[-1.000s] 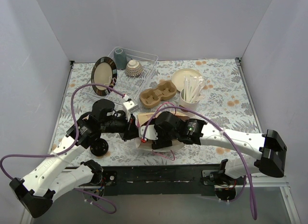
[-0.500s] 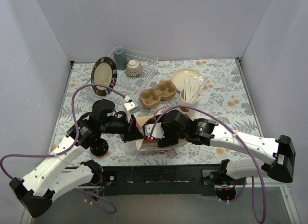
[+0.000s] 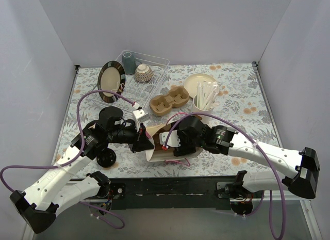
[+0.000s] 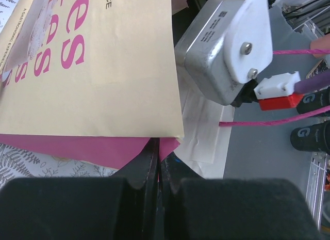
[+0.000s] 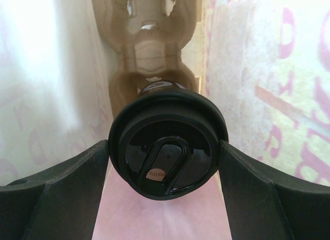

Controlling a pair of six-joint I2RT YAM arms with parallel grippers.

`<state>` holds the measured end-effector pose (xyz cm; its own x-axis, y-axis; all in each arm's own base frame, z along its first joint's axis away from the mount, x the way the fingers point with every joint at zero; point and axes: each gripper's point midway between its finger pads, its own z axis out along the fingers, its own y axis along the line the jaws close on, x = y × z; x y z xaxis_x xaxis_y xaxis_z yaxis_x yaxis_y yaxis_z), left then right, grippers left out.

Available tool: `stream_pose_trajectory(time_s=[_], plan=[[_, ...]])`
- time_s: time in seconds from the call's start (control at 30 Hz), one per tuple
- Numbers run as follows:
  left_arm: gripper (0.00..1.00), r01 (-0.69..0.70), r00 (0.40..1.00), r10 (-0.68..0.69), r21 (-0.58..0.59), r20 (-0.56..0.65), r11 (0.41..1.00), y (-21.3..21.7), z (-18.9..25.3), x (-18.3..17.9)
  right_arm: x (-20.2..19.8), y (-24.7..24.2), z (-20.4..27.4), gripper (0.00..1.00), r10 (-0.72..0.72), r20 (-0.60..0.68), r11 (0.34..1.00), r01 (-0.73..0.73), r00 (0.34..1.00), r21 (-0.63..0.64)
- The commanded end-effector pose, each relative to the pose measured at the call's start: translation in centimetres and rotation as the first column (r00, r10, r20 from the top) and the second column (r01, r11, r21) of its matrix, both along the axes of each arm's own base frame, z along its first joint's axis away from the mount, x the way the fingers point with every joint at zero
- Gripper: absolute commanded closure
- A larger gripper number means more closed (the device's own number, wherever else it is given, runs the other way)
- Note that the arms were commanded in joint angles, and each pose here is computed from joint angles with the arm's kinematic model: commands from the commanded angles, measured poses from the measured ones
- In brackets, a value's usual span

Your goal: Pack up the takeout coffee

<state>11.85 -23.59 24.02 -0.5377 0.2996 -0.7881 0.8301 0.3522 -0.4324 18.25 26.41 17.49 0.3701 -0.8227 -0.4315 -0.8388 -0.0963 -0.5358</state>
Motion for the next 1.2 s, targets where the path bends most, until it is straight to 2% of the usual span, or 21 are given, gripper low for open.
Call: stream_pose_trajectory(time_s=[0.0, 0.33, 0.8, 1.17], plan=[[1.0, 0.042, 0.999, -0.042, -0.02, 0.005, 0.999, -0.1, 0.4, -0.9, 0.4, 0.3, -0.5, 0.41, 0.013, 0.0, 1.0, -0.013, 1.0, 0.011], [1.0, 0.069, 0.998, -0.069, -0.034, 0.008, 0.997, -0.3, 0.7, -1.1, 0.6, 0.8, -1.9, 0.41, 0.057, 0.024, 0.998, -0.057, 0.998, -0.007], [1.0, 0.078, 0.997, -0.077, -0.03, 0.022, 0.996, -0.1, 0.7, -1.4, 1.5, 1.3, -3.2, 0.42, 0.049, 0.037, 0.998, -0.047, 0.998, -0.049], [1.0, 0.081, 0.997, -0.081, -0.031, 0.016, 0.996, -0.2, 0.7, -1.3, 1.1, 1.6, -4.5, 0.34, 0.079, 0.008, 0.995, -0.078, 0.997, -0.069]])
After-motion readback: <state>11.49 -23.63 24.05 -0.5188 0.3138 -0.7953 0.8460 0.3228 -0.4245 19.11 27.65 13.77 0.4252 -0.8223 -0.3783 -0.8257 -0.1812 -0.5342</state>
